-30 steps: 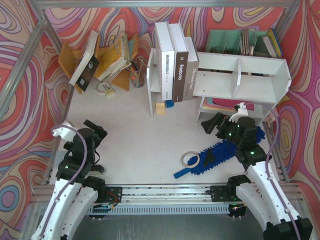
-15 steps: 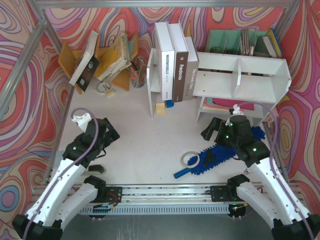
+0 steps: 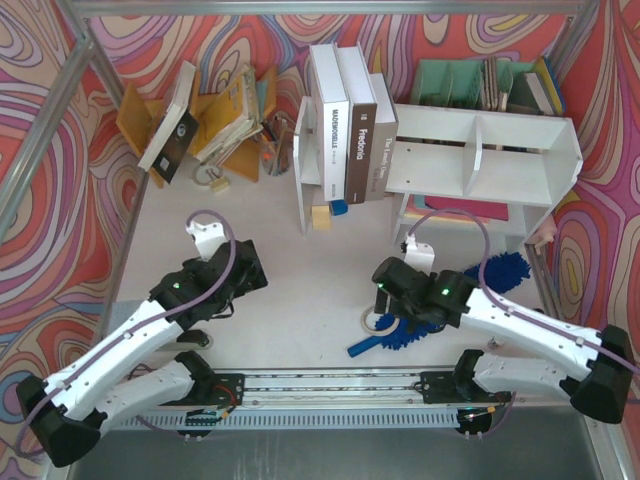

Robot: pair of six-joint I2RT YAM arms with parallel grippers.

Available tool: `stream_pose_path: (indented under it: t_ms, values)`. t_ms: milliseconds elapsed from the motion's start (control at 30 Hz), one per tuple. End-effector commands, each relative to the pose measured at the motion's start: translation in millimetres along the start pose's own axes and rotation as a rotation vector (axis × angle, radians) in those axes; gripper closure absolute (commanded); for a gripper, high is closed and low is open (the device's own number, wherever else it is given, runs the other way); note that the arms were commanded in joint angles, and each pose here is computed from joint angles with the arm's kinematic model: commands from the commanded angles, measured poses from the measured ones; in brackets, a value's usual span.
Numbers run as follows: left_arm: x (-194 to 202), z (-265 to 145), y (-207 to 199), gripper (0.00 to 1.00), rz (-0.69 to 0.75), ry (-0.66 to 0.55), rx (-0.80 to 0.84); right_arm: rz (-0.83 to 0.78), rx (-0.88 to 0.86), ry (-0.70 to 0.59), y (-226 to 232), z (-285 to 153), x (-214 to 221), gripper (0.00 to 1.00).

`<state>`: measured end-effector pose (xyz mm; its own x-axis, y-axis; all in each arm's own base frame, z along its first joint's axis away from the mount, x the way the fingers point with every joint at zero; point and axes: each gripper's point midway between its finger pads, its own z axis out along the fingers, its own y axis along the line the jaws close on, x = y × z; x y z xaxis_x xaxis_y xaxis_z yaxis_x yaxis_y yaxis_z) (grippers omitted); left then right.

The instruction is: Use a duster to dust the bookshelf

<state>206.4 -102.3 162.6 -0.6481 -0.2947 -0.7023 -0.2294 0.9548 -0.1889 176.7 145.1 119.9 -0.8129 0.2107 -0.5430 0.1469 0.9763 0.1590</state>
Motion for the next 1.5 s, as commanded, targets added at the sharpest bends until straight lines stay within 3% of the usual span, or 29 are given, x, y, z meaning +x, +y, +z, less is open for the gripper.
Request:
stream_pose_path:
  t_ms: [0, 200, 667, 1467]
  values:
    - [3, -6, -7, 0.02, 0.055, -0.023, 0.004, 0.044, 0.112, 0.009, -10, 7, 16, 0.33]
    - [17, -2, -17, 0.02, 0.066, -0.002, 0.043, 0.018, 0.155, 0.044, -10, 22, 28, 0.51]
    - [30, 2, -13, 0.02, 0.052, 0.004, 0.058, -0.003, 0.280, 0.062, -27, 43, 36, 0.69]
    - [33, 5, -10, 0.02, 0.062, 0.005, 0.042, -0.005, 0.289, 0.109, -33, 61, 38, 0.73]
